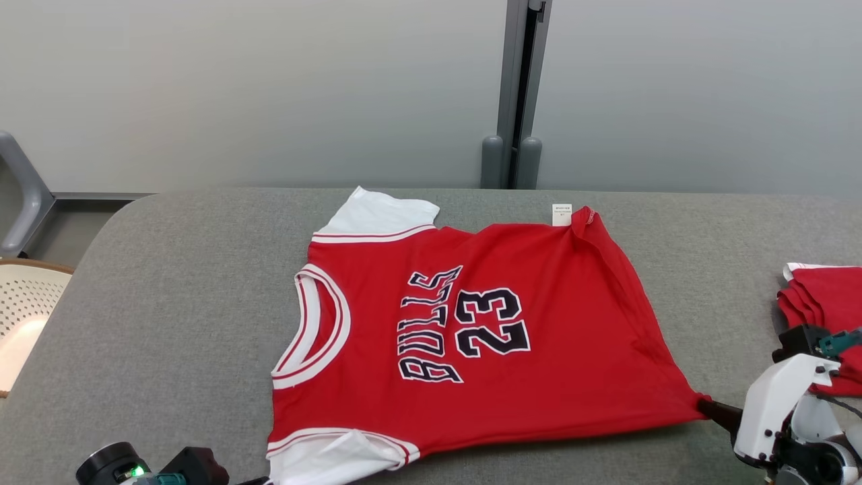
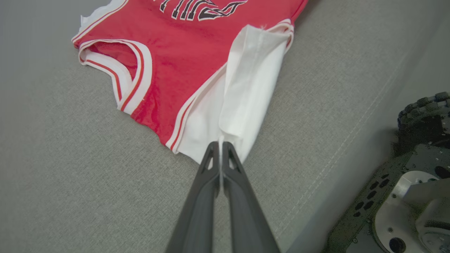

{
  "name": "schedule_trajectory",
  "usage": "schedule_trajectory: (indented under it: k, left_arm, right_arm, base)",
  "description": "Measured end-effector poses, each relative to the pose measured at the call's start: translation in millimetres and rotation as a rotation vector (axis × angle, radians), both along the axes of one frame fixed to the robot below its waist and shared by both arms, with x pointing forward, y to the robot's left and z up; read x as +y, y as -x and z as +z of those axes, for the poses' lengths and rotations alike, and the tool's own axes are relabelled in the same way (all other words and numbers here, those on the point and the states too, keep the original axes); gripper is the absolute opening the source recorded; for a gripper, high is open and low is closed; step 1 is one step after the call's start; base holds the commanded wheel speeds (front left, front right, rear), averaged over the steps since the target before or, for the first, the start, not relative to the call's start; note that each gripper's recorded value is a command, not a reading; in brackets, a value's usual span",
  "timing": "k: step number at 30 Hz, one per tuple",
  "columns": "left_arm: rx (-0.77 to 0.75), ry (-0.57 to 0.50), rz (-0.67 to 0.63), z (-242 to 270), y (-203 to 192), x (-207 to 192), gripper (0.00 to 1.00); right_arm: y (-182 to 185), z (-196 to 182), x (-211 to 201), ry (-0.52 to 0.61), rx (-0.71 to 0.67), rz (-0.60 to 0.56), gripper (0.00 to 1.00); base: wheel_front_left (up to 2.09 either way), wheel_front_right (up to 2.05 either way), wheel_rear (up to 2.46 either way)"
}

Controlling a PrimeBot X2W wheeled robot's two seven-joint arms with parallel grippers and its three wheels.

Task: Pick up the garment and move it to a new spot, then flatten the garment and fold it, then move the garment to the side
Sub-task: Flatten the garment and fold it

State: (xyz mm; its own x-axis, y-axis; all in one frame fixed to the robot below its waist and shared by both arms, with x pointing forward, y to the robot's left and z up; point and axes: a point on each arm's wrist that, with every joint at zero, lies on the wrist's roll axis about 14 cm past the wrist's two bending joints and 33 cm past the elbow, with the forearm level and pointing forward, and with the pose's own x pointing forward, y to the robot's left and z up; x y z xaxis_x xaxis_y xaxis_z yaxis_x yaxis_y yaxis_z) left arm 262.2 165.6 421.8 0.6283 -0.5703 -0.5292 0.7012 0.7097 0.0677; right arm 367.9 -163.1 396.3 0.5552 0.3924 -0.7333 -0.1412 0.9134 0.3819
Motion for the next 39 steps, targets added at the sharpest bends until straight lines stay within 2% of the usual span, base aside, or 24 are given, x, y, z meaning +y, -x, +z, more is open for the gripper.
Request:
schedule_trajectory:
  k: [9,14,28,39]
  left_arm:
    - [0.114,-0.003,-0.043,6,23,-8,0.00]
    - [0.134,-0.007,-0.057,8,25,-10,0.00]
    - [-0.039,-0.054,-0.071,43,-45,-6,0.00]
    - [-0.102,-0.141,-0.103,41,-106,-15,0.00]
  right_arm:
    - [25,-8,-18,0.033,0.135,0.026,0.00]
    - [15,0,-25,0.055,0.080,0.007,0.00]
    - [-44,49,-5,0.032,-0.152,-0.027,0.00]
    - [-81,44,10,0.101,-0.196,-0.010,0.00]
  base:
    - [0.00,0.00,0.00]
    - [0.00,0.00,0.00]
    - [0.00,0.00,0.00]
    - [0.00,0.00,0.00]
